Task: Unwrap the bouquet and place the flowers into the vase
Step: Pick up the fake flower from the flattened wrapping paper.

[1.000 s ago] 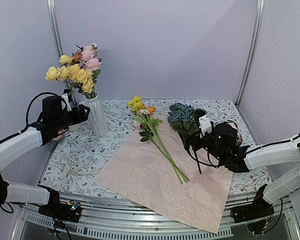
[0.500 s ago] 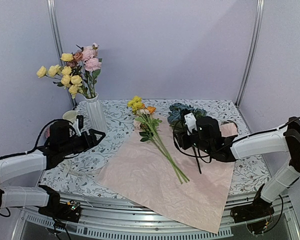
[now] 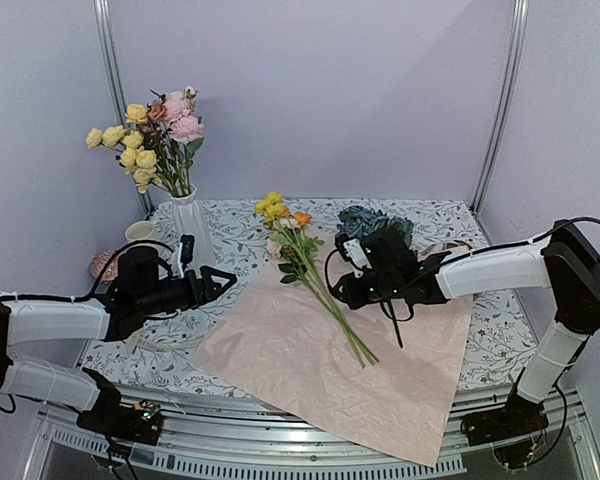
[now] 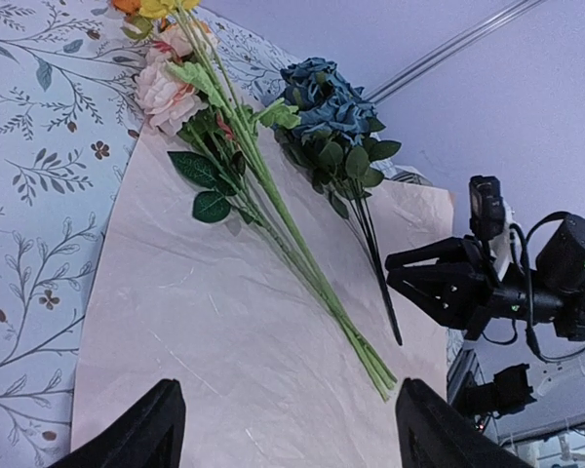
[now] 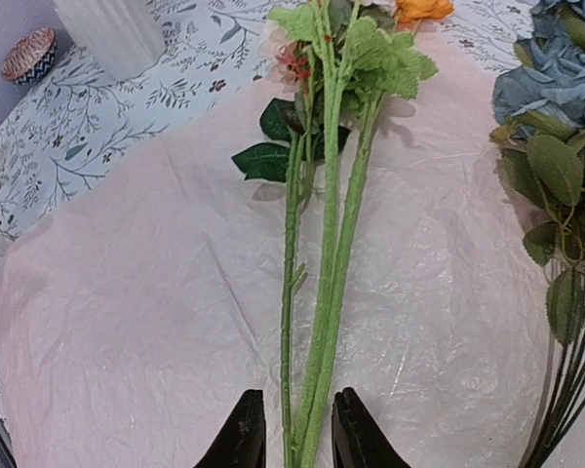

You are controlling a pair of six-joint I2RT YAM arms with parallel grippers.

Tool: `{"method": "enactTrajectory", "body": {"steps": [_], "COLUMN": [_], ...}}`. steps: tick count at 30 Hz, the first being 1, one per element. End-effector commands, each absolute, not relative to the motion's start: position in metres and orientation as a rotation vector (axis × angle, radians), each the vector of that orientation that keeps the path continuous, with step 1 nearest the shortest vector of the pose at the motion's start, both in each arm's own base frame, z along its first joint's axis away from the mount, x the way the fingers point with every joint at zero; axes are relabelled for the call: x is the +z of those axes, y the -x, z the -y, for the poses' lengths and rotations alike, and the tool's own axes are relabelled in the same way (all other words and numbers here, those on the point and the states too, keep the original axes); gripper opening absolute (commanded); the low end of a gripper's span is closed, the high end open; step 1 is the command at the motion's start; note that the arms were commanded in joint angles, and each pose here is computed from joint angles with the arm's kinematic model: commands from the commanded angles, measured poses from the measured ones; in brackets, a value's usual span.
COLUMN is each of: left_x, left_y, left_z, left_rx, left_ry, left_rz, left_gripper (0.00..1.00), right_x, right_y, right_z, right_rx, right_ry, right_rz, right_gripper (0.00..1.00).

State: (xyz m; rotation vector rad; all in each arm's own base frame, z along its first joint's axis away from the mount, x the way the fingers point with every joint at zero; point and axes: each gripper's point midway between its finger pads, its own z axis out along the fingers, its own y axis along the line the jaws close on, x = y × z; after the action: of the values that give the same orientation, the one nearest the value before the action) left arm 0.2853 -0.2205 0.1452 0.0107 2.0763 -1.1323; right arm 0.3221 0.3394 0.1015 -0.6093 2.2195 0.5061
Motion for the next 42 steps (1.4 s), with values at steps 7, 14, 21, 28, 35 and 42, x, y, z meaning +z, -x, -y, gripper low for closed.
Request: {"method": "enactTrajectory", "body": {"steps": [7,14,21,28,35,42], "left_x": [0.158,0.16,0.16,0.16,0.157,0.156], "left_y": [-0.288,-0.288,-0.288,-0.288,-0.287,-0.286], "left_z": [0.239,0.241,0.244,0.246,0.248,0.249], "left_rx": [-1.182,-1.193,-1.202,-1.211,-1.214,-1.213], "left_ry": [-0.105,-0.119,-0.125,-0.132,-0.128,-0.129], "left_rz": [-2.026,-2.024,-2.019,-2.019,-2.026,-2.031], "left_gripper": [0.76,0.75,0.75,0.75,0.74,0.74], "right_x": [0.074,0.055,0.042,0.027,0.022,0.003], "right_y": [-0.297,-0.297,-0.303,-0.305,-0.306,-0.301], "right_z": [-0.364,-0.368,-0.368,-0.362,-0.361,-0.363], "right_rx": [0.597,0.573,0.514,0.442,0.395,0.307], "right_ry": [0.773,0.79,0.781,0.778,0.778,0.815], "right_rz": [-2.427,-2.512,-2.547,-2.589,-2.596,-2.63], "right_gripper": [0.2,0.15,0.15,0.15,0.15,0.15]}}
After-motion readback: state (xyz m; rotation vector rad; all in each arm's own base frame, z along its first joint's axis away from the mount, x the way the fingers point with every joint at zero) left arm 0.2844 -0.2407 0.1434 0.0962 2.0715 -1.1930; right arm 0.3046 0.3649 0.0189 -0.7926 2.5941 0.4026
